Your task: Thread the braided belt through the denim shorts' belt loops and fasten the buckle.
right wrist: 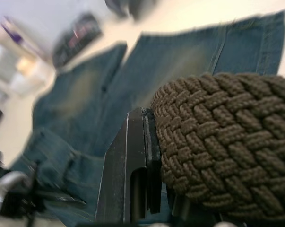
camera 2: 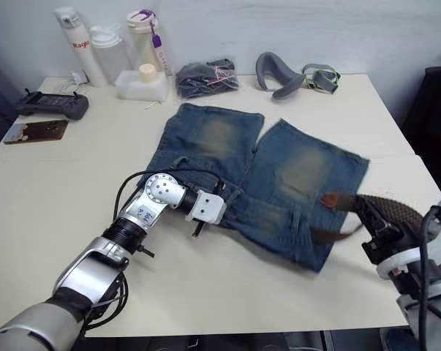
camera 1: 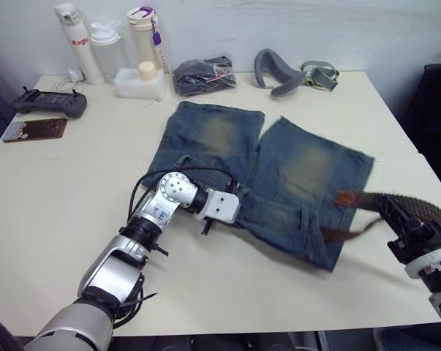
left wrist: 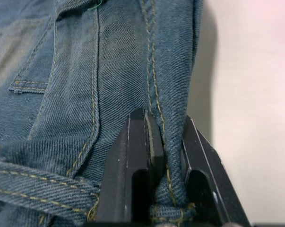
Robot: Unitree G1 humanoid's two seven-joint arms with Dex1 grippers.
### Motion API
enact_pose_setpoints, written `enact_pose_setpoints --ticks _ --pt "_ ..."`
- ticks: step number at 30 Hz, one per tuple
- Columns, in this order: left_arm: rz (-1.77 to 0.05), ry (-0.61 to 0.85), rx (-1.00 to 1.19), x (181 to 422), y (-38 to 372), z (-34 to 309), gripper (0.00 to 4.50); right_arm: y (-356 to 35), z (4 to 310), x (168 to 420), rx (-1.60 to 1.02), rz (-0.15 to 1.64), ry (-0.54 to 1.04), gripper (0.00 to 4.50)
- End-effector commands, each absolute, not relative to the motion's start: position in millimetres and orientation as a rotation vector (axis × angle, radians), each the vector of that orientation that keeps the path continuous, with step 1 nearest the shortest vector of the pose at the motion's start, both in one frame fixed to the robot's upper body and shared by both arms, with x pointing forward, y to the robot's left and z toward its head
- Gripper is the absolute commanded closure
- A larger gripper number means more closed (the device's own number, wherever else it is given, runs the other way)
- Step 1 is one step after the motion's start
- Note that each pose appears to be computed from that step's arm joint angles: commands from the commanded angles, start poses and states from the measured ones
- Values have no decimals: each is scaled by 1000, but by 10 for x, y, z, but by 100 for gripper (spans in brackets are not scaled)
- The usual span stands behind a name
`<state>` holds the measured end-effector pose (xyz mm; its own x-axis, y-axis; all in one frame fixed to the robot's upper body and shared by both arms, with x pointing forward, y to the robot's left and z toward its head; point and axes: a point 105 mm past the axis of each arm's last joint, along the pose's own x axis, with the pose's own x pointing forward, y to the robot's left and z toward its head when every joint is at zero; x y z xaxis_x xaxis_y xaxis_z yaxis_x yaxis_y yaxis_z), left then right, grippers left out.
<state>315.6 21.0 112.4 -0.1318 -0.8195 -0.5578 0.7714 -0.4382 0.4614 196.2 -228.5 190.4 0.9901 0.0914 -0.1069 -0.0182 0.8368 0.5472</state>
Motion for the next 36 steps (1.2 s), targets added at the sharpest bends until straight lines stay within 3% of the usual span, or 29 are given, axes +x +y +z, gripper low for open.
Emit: enact_pose_setpoints --ticks 1,2,3,8,12,18,27,36 --pt "-1801 -96 971 3128 69 1114 449 -2066 2033 1862 429 104 134 450" --pt "-1807 -64 951 3133 81 1105 449 -2046 2008 1856 450 104 165 450" --pt "-1810 -42 936 3136 89 1101 352 -2030 1994 1851 470 106 187 450" --pt "-1903 118 690 3070 276 1348 140 -1955 2004 1833 572 132 262 450" --pt "-1908 160 544 3101 433 1714 6 -1947 2050 1874 615 137 240 450" --pt "-1800 106 360 3206 412 2124 6 -1896 1917 1891 681 156 290 450" --pt "-1773 113 357 3155 396 2085 6 -1951 1552 1873 706 156 394 450" --pt "-1772 98 363 3141 402 2100 6 -2200 1779 1939 692 160 291 450"
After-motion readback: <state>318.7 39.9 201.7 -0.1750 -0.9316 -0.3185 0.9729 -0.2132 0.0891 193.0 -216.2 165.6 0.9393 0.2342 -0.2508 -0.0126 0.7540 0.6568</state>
